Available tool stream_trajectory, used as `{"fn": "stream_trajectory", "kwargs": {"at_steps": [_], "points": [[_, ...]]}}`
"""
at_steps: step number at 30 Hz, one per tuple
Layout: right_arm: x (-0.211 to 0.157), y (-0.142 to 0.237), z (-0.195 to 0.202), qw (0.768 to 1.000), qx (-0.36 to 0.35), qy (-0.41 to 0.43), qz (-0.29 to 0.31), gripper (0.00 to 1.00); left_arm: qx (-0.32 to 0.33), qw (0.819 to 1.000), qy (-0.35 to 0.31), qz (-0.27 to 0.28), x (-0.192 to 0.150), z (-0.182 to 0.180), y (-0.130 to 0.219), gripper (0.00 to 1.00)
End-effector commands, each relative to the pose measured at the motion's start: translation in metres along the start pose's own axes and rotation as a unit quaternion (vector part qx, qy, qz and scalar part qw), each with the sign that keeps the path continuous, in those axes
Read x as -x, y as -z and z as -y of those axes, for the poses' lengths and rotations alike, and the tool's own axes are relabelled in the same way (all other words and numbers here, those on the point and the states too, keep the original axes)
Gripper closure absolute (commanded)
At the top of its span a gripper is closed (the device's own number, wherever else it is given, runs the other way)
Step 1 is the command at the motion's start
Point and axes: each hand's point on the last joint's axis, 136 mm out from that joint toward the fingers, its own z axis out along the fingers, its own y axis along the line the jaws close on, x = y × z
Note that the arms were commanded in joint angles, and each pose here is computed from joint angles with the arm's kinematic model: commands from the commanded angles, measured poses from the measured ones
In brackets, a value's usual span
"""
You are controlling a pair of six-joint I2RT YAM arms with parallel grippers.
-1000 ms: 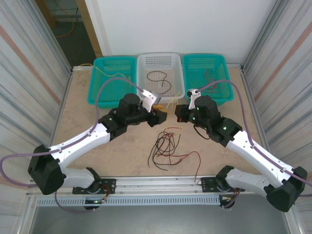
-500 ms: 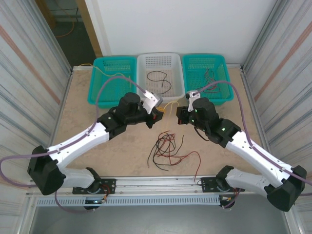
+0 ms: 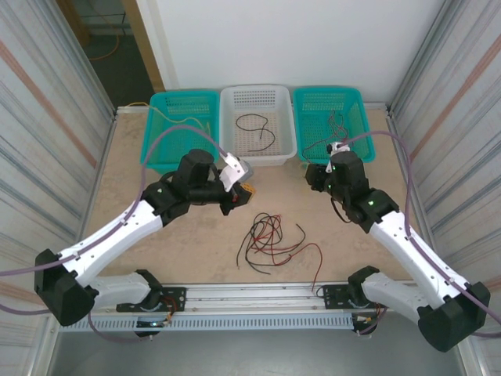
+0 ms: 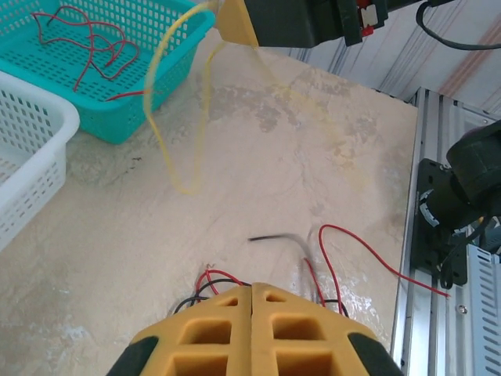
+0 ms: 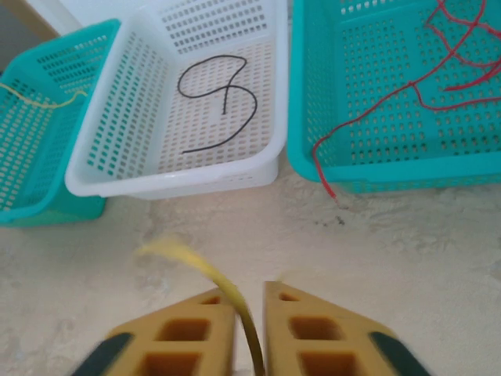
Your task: Untangle the cables
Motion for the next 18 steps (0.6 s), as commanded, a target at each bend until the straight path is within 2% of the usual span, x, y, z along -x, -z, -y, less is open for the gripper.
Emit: {"fn": "stream_trajectory", "kwargs": {"at_steps": [1,4,7,9,13,18], "points": [[0.006,0.007,-0.016,1.000,0.024,0.006,0.003,0.69,-0.009,0.997,0.040,0.061,0.020,-0.008,0.015,1.00],[0.007,0.013,-0.018,1.000,0.029,0.005,0.006,0.74,-0.003,0.994,0.052,0.097,0.032,-0.015,0.026,1.00],[0.005,0.015,-0.014,1.000,0.023,0.006,0.003,0.73,0.028,0.993,0.061,0.098,0.032,-0.026,0.028,1.00],[0.002,0.013,-0.004,1.000,-0.004,0.004,0.000,0.68,0.035,0.993,0.070,0.089,0.029,-0.029,0.026,1.00],[-0.005,0.006,0.025,0.998,-0.056,-0.029,-0.020,0.52,0.030,0.991,0.090,0.091,0.025,-0.029,0.024,0.84],[-0.032,-0.019,0.065,0.988,-0.127,-0.053,-0.072,0.43,0.032,0.990,0.098,0.094,0.021,-0.029,0.024,0.76]]}}
